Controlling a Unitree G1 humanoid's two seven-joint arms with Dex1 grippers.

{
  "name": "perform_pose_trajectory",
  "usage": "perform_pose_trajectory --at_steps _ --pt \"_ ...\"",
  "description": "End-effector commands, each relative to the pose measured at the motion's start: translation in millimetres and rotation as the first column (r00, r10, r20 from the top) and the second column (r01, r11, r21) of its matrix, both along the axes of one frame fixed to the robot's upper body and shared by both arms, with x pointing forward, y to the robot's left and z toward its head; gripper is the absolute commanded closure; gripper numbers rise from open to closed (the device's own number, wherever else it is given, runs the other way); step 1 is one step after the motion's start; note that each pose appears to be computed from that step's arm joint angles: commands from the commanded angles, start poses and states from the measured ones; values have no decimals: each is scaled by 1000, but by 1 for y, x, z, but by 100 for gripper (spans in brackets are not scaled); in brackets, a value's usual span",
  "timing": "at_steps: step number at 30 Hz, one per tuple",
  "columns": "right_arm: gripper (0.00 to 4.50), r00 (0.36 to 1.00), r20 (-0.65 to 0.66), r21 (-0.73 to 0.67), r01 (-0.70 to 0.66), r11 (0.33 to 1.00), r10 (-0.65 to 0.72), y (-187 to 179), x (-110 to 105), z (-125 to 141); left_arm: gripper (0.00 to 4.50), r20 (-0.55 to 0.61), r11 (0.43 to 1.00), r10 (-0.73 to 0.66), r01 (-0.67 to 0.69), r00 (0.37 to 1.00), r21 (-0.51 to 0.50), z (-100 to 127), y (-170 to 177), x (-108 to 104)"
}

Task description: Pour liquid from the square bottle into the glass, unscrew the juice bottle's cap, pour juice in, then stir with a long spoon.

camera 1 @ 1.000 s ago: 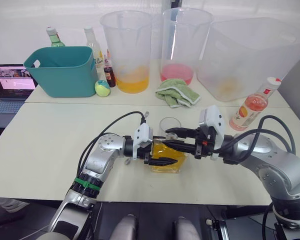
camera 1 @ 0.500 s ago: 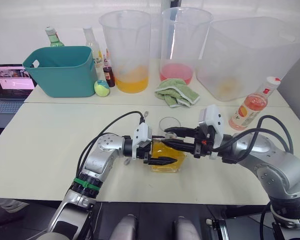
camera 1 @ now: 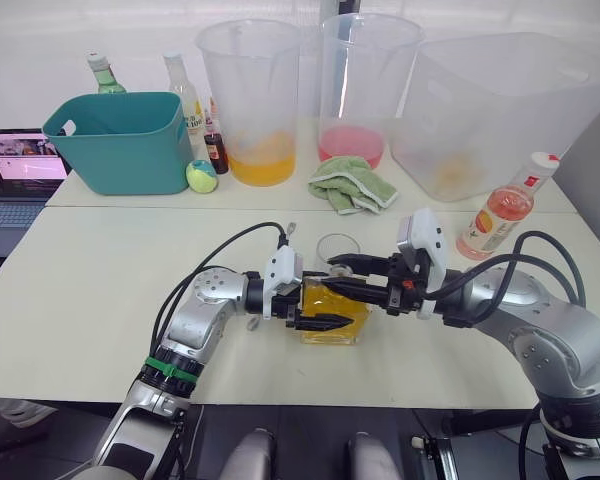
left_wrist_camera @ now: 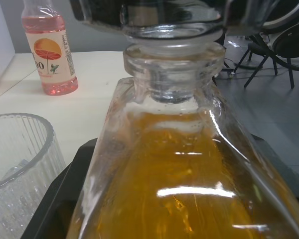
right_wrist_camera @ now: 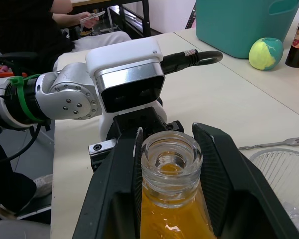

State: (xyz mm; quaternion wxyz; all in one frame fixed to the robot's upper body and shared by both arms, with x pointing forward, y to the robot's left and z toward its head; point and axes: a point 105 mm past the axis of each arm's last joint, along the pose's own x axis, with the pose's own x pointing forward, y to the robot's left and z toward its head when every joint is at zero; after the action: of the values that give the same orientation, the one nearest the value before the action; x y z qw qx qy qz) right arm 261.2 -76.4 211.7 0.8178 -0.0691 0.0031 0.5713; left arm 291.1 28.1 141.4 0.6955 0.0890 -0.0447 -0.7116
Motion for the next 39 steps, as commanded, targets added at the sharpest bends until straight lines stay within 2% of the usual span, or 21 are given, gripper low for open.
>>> perform_pose_trajectory --at_steps 1,8,15,20,22,25,30,35,39 --pt "343 974 211 126 61 990 -87 -15 -1 57 168 -38 996 -49 51 998 74 -22 -1 -12" --pt "343 980 175 210 60 976 -98 -19 -4 68 168 -42 994 -58 62 997 88 -25 -1 -14" --pt "343 973 199 204 76 976 -117 -24 -4 74 168 -42 994 -59 63 997 89 -24 -3 -12" --pt "343 940 187 164 257 953 -285 -60 9 60 168 -39 994 -55 59 998 90 -21 -3 -10" --pt "343 907 149 135 375 917 -393 -85 14 40 168 -36 995 -52 55 998 88 -20 -2 -9" --pt "343 815 94 61 569 820 -572 -125 23 -3 168 -26 996 -45 47 999 78 -16 -3 -7" --pt "343 588 81 12 807 591 -805 -183 28 -59 168 -31 997 -33 35 999 63 -13 -5 -5" --pt "343 472 71 -16 881 472 -879 -208 29 -94 168 -31 998 -32 34 999 61 -12 -3 -6" --pt "343 428 50 -18 904 428 -902 -220 31 -110 168 -30 998 -31 33 999 59 -12 -1 -7"
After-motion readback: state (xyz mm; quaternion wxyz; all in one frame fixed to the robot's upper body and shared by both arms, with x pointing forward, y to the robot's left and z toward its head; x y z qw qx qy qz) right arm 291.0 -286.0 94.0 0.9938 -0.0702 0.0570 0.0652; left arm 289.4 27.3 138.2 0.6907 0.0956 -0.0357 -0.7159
